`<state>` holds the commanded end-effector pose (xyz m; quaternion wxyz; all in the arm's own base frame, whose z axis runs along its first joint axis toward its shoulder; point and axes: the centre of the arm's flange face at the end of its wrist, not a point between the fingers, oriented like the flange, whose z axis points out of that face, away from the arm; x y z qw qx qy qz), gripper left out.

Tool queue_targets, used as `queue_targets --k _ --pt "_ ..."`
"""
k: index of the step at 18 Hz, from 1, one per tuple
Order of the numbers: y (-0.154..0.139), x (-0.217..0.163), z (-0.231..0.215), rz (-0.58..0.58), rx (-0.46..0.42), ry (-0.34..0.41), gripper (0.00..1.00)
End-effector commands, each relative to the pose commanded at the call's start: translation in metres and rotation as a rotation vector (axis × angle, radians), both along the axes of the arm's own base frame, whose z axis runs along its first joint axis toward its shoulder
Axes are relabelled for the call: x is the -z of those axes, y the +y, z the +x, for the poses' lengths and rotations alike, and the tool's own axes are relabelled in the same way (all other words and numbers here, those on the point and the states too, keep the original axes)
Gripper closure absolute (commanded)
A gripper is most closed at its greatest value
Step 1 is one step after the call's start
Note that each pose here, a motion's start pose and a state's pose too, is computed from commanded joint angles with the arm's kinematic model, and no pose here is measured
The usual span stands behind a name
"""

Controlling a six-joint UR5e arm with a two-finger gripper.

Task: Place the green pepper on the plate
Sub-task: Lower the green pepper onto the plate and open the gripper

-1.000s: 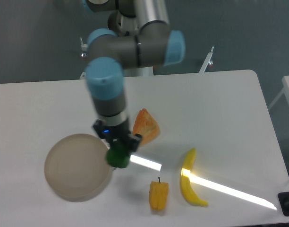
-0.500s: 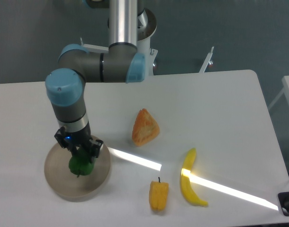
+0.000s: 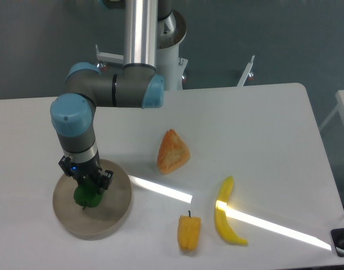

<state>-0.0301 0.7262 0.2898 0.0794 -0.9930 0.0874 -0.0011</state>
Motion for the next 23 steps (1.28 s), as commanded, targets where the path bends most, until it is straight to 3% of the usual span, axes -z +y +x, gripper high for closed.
queue_targets --k 4,23 --pt "0.0 0.004 0.0 -0.002 0.112 0.015 0.74" --pt "0.002 0.015 0.0 -0.014 0.123 0.002 0.72"
